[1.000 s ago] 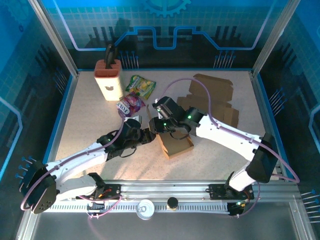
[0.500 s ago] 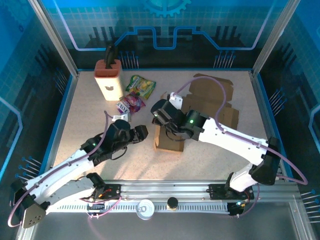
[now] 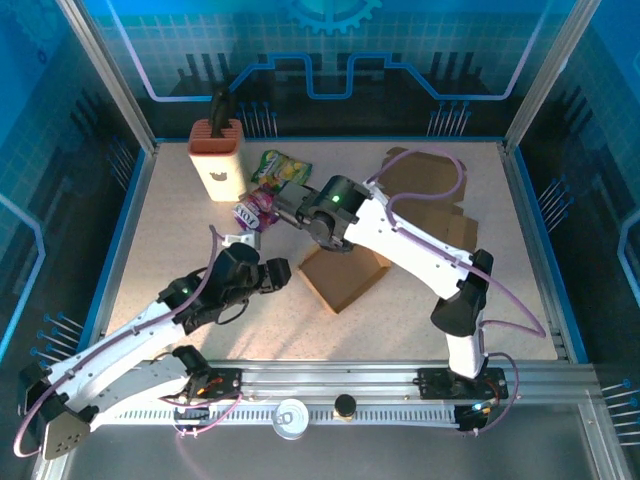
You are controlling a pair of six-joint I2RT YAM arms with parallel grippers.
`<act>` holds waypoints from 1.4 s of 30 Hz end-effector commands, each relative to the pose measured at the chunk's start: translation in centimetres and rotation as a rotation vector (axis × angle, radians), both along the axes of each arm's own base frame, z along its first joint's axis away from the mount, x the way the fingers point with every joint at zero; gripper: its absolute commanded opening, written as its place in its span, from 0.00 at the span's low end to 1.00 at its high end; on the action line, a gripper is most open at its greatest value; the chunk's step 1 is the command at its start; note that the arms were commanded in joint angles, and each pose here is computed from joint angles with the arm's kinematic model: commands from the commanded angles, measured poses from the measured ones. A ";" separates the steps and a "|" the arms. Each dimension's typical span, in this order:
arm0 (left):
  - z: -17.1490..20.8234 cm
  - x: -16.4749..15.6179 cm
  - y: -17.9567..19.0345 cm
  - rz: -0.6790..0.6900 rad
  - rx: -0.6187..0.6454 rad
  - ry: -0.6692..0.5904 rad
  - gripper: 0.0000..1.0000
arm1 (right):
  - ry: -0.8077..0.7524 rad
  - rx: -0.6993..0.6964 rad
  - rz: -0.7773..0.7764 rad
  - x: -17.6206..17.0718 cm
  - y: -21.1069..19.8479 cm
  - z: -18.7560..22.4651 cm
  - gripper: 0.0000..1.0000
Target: Fold the paper box
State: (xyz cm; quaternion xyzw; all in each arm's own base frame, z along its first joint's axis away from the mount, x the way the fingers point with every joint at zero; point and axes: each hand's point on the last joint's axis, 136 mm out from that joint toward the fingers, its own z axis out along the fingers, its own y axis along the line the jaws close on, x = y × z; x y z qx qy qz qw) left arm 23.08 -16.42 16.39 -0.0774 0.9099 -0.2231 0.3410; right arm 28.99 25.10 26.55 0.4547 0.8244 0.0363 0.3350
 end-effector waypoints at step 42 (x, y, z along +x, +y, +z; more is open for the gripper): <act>-1.5 3.2 -5.0 -0.202 0.148 -0.010 0.69 | -0.360 0.060 1.260 9.1 -12.8 -4.3 0.49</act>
